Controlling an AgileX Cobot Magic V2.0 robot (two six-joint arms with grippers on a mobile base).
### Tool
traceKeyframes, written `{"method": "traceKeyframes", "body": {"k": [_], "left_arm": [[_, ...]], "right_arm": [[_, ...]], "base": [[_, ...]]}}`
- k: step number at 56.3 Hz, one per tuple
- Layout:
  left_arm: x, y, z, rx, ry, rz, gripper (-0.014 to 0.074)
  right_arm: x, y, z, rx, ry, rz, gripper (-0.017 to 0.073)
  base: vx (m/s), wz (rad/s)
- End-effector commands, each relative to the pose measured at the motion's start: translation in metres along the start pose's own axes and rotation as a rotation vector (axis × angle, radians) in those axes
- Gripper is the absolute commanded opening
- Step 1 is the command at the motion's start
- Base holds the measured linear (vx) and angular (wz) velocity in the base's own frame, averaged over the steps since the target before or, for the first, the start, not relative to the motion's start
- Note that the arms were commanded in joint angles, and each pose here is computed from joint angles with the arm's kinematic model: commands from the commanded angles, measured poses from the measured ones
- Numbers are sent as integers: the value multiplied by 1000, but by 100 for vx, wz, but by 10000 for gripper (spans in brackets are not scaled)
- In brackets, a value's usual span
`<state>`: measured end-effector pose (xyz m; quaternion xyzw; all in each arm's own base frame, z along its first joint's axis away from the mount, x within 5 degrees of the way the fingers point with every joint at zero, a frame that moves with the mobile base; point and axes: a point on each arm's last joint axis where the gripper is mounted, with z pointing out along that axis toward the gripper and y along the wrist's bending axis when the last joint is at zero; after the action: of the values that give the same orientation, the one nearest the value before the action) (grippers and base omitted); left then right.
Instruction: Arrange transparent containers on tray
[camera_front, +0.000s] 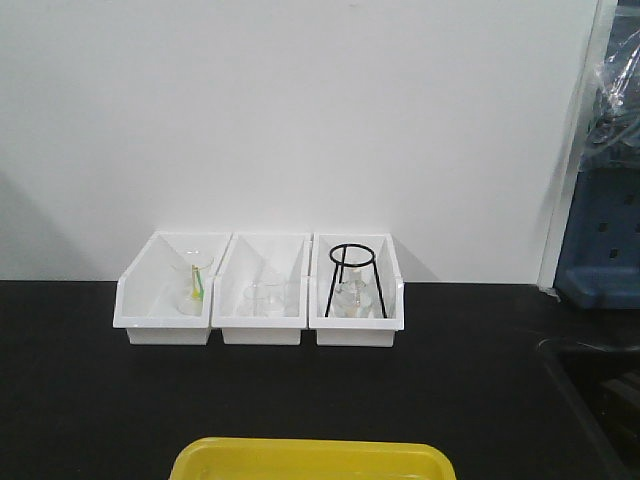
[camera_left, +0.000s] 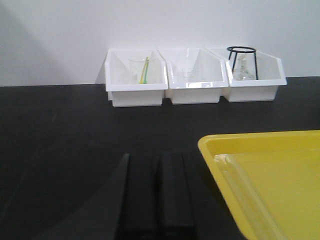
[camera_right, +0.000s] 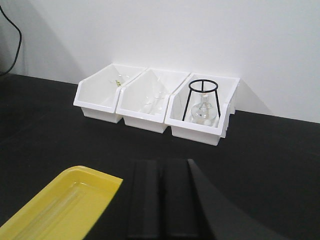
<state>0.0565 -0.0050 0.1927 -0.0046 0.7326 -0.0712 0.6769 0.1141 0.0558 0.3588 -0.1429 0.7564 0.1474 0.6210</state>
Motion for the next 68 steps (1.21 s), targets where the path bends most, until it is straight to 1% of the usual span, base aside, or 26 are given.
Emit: {"method": "traceKeyframes", "body": {"k": [1,4,9,42,44,48,50,54,58,61,63,66,68], "left_arm": [[0,1,0,-11,-129,-38,-3],[1,2,0,-32,-105,-38,-3],[3,3,1,-40,-86,-38,-3],[3,3,1,-39,-87,-38,-3],[3,3,1,-39,-87,-38,-3],[3,3,1,-39,-87,-38,-3],[3,3,1,-39,-87,-38,-3],[3,3,1,-39,-87,-38,-3],[3,3,1,-39,-87,-38,-3],[3,3,1,-39,-87,-38,-3],[3,3,1,-39,-87,-38,-3],[3,3,1,-39,-87,-38,-3],[3,3,1,-39,-87,-38,-3]], "right_arm": [[-16,1,-4,-16,-102,-22,-12],[-16,1,-4,-16,-102,-22,-12],[-16,1,-4,-15,-101,-22,-12],[-16,1,-5,-12,-101,-26,-11],[-15,-1,-8,5,-97,-56,-11],[-10,-8,-16,58,-68,-97,-11],[-4,-12,-21,90,-64,-104,-11],[10,-20,-33,164,-76,-97,-11],[37,-26,-42,241,-67,-103,-11],[62,-30,-51,314,-69,-88,-11],[73,-31,-54,339,-69,-74,-11],[92,-32,-58,380,-77,-39,-11],[100,-32,-60,390,-85,-24,-11]], "base": [[0,1],[0,0],[0,0],[0,0],[0,0],[0,0],[0,0],[0,0],[0,0],[0,0],[0,0],[0,0],[0,0]]}}
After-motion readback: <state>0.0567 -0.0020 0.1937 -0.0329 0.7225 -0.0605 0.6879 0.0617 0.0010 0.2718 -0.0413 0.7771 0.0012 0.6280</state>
